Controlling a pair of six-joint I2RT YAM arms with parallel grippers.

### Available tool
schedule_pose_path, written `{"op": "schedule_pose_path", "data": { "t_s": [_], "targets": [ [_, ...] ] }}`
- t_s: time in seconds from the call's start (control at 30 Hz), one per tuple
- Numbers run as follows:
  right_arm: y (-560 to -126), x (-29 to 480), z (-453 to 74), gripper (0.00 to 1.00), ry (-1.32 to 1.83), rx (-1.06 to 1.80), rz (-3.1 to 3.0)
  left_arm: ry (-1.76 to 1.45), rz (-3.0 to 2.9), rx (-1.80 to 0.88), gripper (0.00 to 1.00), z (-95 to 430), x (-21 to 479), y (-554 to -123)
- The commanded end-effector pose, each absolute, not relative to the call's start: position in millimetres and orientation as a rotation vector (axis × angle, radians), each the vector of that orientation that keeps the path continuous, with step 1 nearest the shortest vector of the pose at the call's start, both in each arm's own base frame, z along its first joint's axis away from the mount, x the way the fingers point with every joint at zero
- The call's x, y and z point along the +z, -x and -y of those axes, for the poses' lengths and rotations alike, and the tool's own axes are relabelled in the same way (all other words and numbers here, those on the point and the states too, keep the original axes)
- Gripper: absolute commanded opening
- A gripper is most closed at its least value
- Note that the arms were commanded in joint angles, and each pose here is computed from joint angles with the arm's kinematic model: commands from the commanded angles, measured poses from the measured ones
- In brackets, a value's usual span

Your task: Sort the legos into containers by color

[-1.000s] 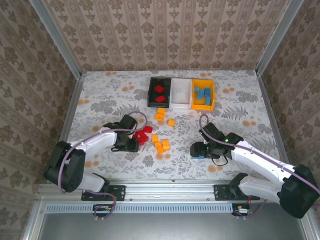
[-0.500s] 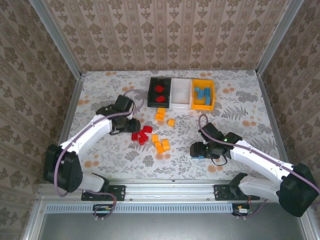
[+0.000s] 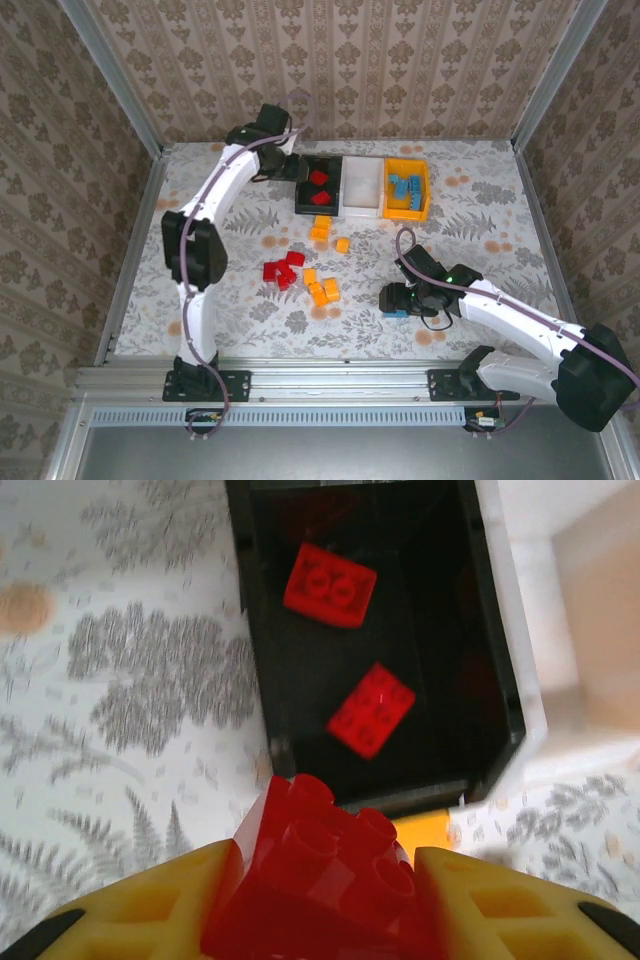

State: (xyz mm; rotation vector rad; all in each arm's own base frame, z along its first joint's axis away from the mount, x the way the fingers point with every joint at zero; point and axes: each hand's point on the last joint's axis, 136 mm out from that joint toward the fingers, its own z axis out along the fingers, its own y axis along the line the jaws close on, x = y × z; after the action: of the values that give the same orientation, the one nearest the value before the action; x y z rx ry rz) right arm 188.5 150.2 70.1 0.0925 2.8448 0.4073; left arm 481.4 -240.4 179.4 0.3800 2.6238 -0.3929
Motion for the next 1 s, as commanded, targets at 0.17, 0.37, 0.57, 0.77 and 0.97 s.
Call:
{"op": "schedule_pose_path", "data": {
  "t_s": [0.17, 0.37, 0.57, 0.77, 0.97],
  "targets": [
    [-182.3, 63.9, -142.5, 0.72, -0.122, 0.368, -2.854, -0.438, -2.669, -0.410, 0.45, 254.4, 166.0, -504.2],
    [-181.6, 60.7, -142.4, 0.72, -0.116, 0.367, -2.858, -0.414, -2.650, -0.498, 0.47, 268.8, 159.6, -511.9],
    [-185.3, 60.3, -146.9, 0.72, -0.101, 0.374, -2.862, -0.409, -2.627, -0.536, 0.63, 274.6, 165.5, -513.5],
    [-186.9, 60.9, -147.6, 0.72, -0.096, 0.366, -2.863, -0.423, -2.647, -0.507, 0.68, 268.8, 164.3, -508.7],
    [-186.9, 64.9, -139.4, 0.78, -0.113, 0.307, -2.863, -0.430, -2.628, -0.522, 0.68, 268.1, 175.8, -501.0]
  ]
}}
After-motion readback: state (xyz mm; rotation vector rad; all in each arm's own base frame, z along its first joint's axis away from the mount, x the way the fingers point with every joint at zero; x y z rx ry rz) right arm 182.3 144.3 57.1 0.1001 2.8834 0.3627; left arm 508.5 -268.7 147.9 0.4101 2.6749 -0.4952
